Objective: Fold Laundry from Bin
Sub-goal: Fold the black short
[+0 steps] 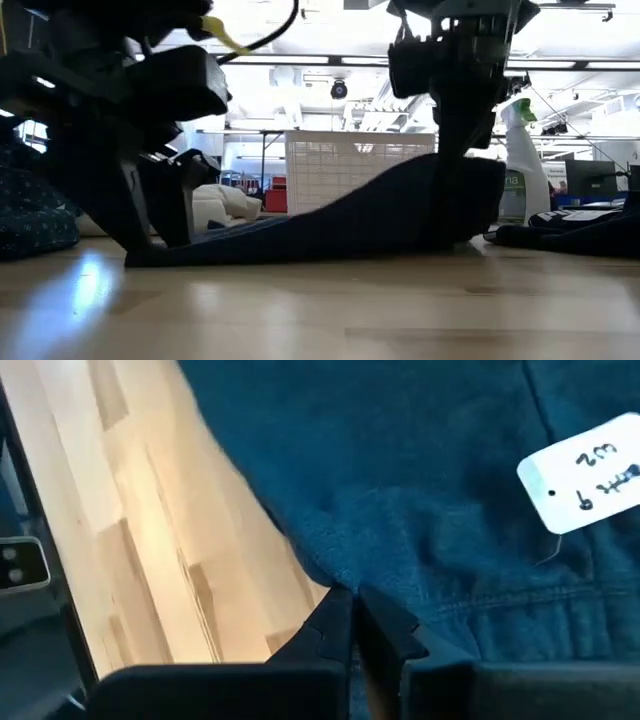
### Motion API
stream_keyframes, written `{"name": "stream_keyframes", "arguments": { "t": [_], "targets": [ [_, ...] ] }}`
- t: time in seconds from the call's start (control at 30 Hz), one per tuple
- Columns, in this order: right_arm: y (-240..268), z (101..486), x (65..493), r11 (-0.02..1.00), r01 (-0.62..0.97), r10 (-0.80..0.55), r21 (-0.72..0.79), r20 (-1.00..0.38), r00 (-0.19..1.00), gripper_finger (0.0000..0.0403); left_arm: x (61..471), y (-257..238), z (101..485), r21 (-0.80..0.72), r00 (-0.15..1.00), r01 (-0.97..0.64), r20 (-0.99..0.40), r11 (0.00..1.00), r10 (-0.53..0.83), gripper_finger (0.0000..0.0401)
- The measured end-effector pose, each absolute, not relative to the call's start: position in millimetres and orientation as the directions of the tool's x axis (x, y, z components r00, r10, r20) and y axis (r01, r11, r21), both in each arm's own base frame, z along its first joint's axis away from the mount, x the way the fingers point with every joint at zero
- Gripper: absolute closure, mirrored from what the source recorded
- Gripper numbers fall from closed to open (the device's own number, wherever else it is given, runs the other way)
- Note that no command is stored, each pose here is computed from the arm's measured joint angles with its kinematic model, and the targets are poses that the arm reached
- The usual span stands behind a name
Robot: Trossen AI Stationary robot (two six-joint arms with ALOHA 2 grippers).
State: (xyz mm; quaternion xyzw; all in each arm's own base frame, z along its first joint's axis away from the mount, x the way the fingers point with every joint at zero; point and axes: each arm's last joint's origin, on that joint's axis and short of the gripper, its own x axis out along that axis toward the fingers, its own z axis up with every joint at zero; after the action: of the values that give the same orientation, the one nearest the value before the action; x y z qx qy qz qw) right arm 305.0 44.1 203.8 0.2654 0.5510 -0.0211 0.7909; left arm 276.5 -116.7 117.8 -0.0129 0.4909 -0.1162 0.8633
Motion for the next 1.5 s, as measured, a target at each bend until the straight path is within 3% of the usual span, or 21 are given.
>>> {"name": "stream_keyframes", "arguments": {
  "t": [0.17,0.4,0.53,0.7,0.9,1.03,1.17,1.5],
  "targets": [
    [44.0,202.4,305.6,0.842,0.354,0.254,0.407,-0.878,0.406,0.0402,273.7,-124.3,116.9,-0.131,0.51,0.19,-0.834,0.973,-0.212,0.0246],
    [44.6,208.4,304.3,0.874,0.276,0.261,0.4,-0.866,0.427,0.0388,268.0,-126.1,120.4,-0.271,0.451,0.108,-0.844,0.956,-0.29,0.0387],
    [49.4,207.8,301.1,0.917,0.144,0.292,0.372,-0.871,0.395,0.0323,263.7,-124.7,131.0,-0.301,0.455,0.08,-0.837,0.95,-0.304,0.0388],
    [77.6,196.0,289.8,0.964,-0.127,0.263,0.232,-0.891,0.37,0.0228,261.7,-124.1,138.5,-0.332,0.46,0.056,-0.828,0.942,-0.319,0.0396],
    [114.2,165.9,268.9,0.928,-0.354,0.273,0.119,-0.864,0.424,0.0189,260.7,-123.5,137.7,-0.342,0.447,0.025,-0.837,0.94,-0.316,0.0399],
    [122.9,144.5,251.9,0.939,-0.341,0.143,-0.042,-0.855,0.498,0.0204,259.7,-123.2,137.1,-0.339,0.437,0.021,-0.843,0.941,-0.313,0.04],
    [125.1,131.1,243.6,0.932,-0.359,0.172,-0.047,-0.814,0.554,0.0239,260.9,-121.0,137.5,-0.355,0.433,0.018,-0.84,0.935,-0.327,0.04],
    [124.7,132.2,245.4,0.968,-0.25,0.146,-0.003,-0.805,0.575,0.0391,260.7,-117.4,150.1,-0.442,0.444,-0.002,-0.804,0.897,-0.395,0.04]
  ]
}}
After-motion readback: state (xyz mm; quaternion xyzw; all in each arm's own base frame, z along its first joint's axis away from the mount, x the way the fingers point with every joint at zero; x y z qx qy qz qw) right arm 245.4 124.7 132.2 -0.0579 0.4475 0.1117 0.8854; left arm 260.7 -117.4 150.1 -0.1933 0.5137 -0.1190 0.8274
